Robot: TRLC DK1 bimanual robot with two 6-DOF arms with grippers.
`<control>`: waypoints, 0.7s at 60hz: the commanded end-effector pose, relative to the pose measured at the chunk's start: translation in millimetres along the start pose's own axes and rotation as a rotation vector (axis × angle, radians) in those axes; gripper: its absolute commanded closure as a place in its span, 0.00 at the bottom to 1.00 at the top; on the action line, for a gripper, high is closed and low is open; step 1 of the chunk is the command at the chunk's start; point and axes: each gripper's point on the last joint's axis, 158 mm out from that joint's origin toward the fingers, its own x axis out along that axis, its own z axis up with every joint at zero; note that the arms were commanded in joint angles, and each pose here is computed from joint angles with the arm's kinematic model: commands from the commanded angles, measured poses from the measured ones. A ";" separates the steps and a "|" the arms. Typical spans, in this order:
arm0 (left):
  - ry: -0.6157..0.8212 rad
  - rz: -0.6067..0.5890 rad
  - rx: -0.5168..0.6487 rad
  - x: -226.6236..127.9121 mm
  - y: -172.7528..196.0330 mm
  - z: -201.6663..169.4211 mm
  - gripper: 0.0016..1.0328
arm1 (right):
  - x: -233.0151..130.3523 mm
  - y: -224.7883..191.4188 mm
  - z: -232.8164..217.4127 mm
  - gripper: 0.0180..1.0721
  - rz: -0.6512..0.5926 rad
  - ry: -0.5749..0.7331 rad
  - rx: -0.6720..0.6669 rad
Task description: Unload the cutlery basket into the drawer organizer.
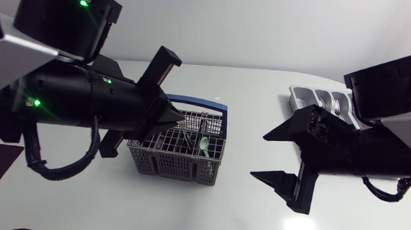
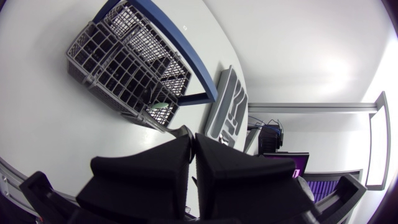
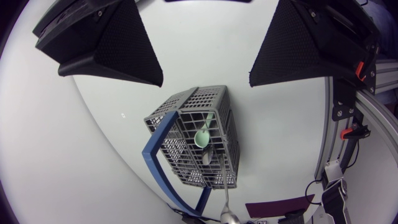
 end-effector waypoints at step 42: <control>0.162 -0.043 -0.092 -4.5 -38.2 -30.7 0.97 | 18.9 45.9 73.6 0.13 0.046 -0.171 0.005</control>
